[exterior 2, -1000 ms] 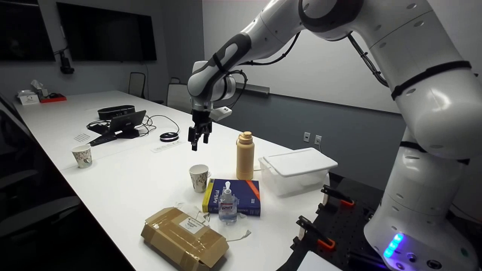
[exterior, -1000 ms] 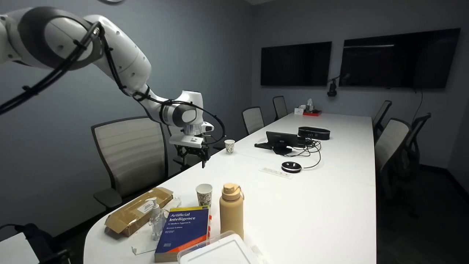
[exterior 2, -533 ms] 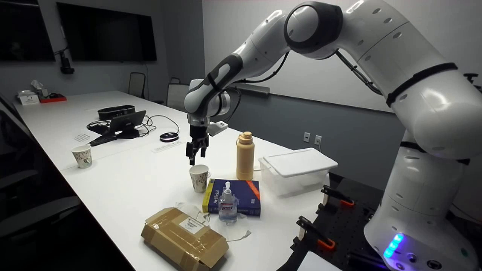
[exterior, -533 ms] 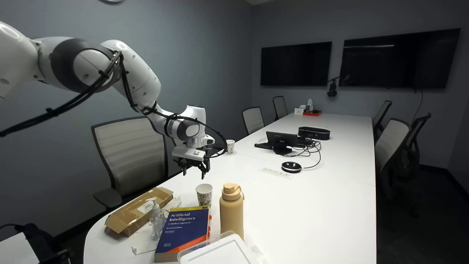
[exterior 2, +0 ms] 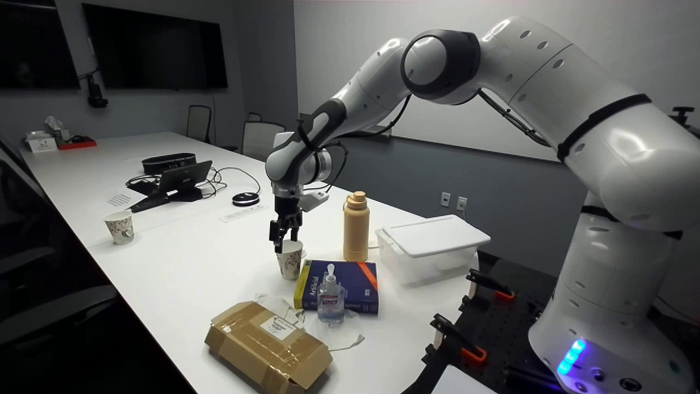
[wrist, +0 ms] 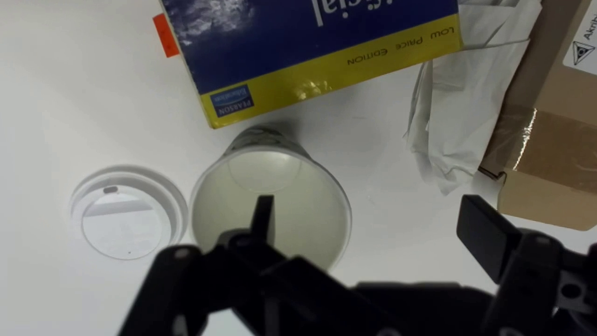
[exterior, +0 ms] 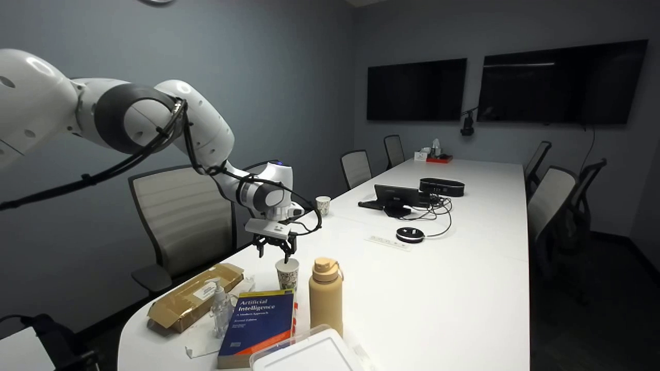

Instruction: Move the cup on the left forwards.

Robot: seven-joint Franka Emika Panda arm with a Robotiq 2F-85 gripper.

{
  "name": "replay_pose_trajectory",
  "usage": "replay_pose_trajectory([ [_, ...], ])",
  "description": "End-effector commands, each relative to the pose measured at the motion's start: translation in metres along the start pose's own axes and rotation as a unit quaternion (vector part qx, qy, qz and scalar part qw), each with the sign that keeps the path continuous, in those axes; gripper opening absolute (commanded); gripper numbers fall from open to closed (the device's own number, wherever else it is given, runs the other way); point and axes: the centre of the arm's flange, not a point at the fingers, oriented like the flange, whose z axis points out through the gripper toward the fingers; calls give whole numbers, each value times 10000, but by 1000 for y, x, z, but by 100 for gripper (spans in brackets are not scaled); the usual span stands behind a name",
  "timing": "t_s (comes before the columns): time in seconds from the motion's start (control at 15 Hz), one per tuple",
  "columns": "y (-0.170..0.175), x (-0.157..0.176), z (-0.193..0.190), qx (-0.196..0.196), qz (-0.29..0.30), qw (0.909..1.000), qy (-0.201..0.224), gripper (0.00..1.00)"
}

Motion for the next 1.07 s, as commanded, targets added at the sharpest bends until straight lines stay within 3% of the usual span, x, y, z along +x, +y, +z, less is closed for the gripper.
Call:
replay_pose_trajectory([
  [0.0,3,11,5,12,-37,10000,48,100],
  [1.0,-24,12,42,-45,3,9998,-213,100],
])
